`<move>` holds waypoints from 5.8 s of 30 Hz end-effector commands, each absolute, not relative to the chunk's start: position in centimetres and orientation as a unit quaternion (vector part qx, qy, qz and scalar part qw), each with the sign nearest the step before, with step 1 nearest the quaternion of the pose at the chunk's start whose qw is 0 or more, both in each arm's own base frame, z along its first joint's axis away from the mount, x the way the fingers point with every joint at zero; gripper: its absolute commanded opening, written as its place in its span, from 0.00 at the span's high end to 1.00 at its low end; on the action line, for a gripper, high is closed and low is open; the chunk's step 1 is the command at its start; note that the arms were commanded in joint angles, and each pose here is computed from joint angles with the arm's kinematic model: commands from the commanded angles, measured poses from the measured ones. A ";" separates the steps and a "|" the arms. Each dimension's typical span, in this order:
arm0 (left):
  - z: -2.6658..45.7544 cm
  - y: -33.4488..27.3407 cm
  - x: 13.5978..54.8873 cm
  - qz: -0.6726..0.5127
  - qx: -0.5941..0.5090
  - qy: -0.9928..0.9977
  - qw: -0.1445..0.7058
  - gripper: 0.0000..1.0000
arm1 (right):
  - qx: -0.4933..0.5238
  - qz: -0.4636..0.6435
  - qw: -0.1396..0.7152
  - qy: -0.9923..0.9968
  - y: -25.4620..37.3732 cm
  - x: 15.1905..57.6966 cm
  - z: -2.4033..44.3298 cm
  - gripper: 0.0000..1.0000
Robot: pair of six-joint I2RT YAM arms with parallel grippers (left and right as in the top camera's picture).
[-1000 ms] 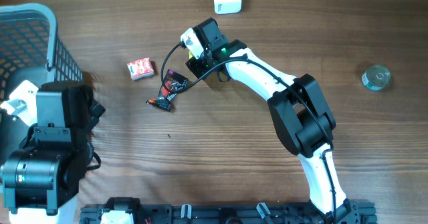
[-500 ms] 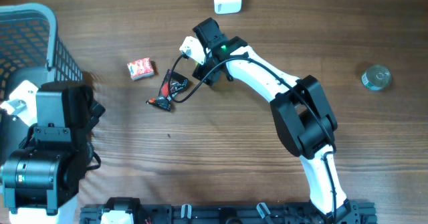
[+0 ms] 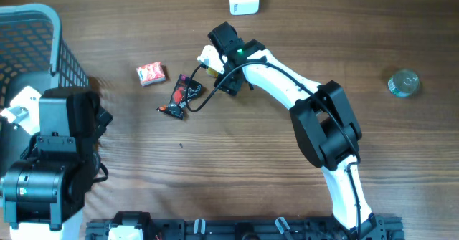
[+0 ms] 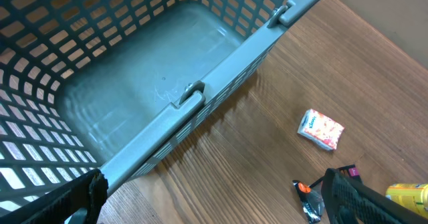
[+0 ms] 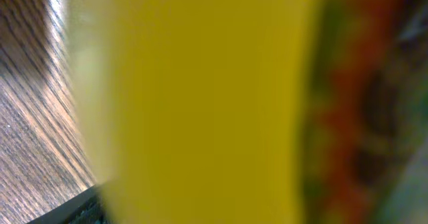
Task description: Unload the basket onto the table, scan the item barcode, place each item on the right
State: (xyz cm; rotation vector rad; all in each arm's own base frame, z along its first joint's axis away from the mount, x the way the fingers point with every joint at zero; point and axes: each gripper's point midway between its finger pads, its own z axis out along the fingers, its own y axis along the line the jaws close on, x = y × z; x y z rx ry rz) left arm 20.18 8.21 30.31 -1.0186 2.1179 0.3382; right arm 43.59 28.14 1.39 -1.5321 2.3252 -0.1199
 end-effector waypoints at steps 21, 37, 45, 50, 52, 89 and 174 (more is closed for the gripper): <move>30.6 8.1 20.1 0.126 -0.396 0.828 0.377 0.00 | 0.192 0.233 0.121 0.946 29.4 38.8 16.0 0.03; 30.4 7.8 20.3 0.114 -0.394 0.831 0.375 0.00 | 0.313 0.243 0.112 0.911 32.2 44.2 8.3 0.01; 30.5 7.8 20.3 0.114 -0.394 0.831 0.377 0.00 | 0.330 0.254 0.158 0.895 30.8 47.4 8.5 0.00; 30.6 7.8 20.5 0.112 -0.394 0.829 0.380 0.00 | 0.326 0.257 0.147 0.898 31.2 47.9 6.6 0.00; 30.7 7.8 20.7 0.110 -0.395 0.827 0.384 0.00 | 0.307 0.260 0.153 0.903 31.5 48.0 7.0 0.01; 30.0 7.7 21.2 0.119 -0.392 0.835 0.368 0.00 | 0.182 0.196 0.075 0.961 33.4 45.3 5.1 0.21; 29.9 7.7 21.0 0.121 -0.391 0.837 0.363 0.00 | -0.023 0.107 -0.145 0.983 26.9 34.4 4.3 0.53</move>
